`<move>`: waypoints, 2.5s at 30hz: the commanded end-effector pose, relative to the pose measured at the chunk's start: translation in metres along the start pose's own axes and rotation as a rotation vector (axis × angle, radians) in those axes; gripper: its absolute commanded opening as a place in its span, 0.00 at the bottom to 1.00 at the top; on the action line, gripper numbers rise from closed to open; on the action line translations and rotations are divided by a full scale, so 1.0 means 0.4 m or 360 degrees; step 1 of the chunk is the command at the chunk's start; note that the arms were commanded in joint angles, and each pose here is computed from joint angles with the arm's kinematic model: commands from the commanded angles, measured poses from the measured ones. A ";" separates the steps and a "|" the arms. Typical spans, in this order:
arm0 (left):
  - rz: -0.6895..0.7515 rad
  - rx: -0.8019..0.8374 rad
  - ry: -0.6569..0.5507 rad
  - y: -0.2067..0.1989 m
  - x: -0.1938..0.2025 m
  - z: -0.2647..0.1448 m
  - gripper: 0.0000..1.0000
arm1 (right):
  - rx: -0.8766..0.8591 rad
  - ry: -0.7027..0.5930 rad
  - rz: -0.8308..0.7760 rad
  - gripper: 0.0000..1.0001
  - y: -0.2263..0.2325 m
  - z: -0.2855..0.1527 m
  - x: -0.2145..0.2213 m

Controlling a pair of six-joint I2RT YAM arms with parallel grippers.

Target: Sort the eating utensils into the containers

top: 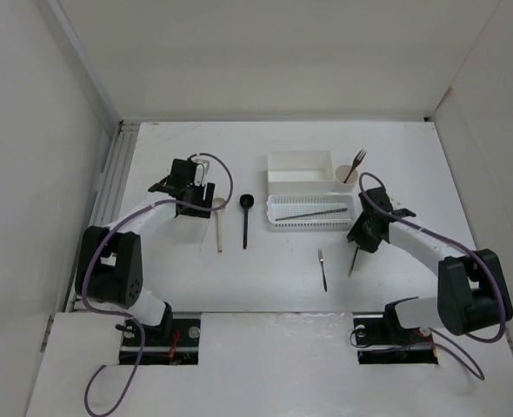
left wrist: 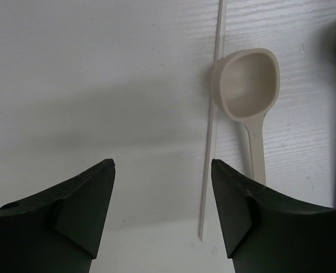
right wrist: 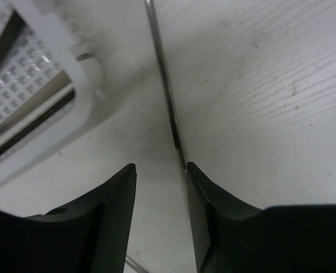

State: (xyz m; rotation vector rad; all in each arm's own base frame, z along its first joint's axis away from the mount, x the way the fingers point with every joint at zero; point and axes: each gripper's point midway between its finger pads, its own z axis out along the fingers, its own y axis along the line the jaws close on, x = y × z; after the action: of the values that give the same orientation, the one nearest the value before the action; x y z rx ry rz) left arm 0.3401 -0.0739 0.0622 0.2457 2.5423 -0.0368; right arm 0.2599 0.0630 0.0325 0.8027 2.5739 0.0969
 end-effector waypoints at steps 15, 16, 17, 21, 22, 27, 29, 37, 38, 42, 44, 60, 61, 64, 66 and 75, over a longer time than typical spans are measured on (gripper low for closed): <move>-0.0025 -0.0001 -0.0191 -0.004 -0.117 -0.052 0.67 | 0.0217 0.0054 0.0014 0.45 -0.084 0.026 -0.002; -0.0026 -0.0018 -0.0191 0.001 -0.117 -0.052 0.67 | 0.0213 0.0076 -0.0013 0.45 -0.080 0.025 -0.003; -0.0027 -0.0018 -0.0206 0.001 -0.127 -0.055 0.67 | 0.0212 0.0077 -0.0028 0.43 -0.072 0.023 -0.012; -0.0030 -0.0034 -0.0236 0.005 -0.142 -0.066 0.67 | 0.0128 0.0253 -0.0041 0.36 -0.043 0.038 0.033; -0.0030 -0.0034 -0.0236 0.005 -0.142 -0.066 0.67 | 0.0131 0.0251 0.0009 0.36 -0.038 0.044 0.033; -0.0032 -0.0048 -0.0251 0.010 -0.146 -0.073 0.67 | 0.0140 0.0213 0.0059 0.34 -0.046 0.034 0.031; -0.0033 -0.0047 -0.0265 0.010 -0.151 -0.080 0.67 | 0.0154 0.0227 0.0056 0.32 -0.052 0.032 0.036; -0.0041 -0.0061 -0.0356 0.015 -0.193 -0.117 0.68 | 0.0130 0.0340 0.0113 0.28 -0.053 0.029 0.083; -0.0043 -0.0060 -0.0375 0.016 -0.199 -0.126 0.68 | 0.0113 0.0357 0.0115 0.26 -0.048 0.027 0.087; -0.0047 -0.0076 -0.0403 0.021 -0.201 -0.143 0.68 | 0.0123 0.0359 0.0168 0.23 -0.041 0.030 0.084; -0.0038 -0.0093 -0.0441 0.027 -0.210 -0.163 0.68 | 0.0150 0.0357 0.0194 0.19 -0.050 0.037 0.081; -0.0042 -0.0122 -0.0442 0.036 -0.205 -0.166 0.68 | 0.0176 -0.0041 0.0403 0.00 -0.090 -0.074 -0.030; -0.0041 -0.0123 -0.0428 0.036 -0.196 -0.161 0.68 | 0.0164 -0.0052 0.0406 0.00 -0.084 -0.078 -0.038; -0.0041 -0.0123 -0.0427 0.036 -0.196 -0.161 0.68 | 0.0211 -0.0102 0.0403 0.00 -0.096 -0.095 -0.056; -0.0035 -0.0090 -0.0410 0.027 -0.185 -0.154 0.68 | 0.0209 -0.0186 0.0413 0.00 -0.094 -0.121 -0.090; -0.0009 -0.0057 -0.0355 0.018 -0.142 -0.127 0.68 | -0.0089 -0.0920 -0.0331 0.00 0.046 -0.375 -0.366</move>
State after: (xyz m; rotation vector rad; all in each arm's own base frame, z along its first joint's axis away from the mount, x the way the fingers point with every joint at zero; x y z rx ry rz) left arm 0.3625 -0.0686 0.1314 0.1923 2.3461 0.0009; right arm 0.2812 0.0158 0.1640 0.7341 2.2351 -0.0161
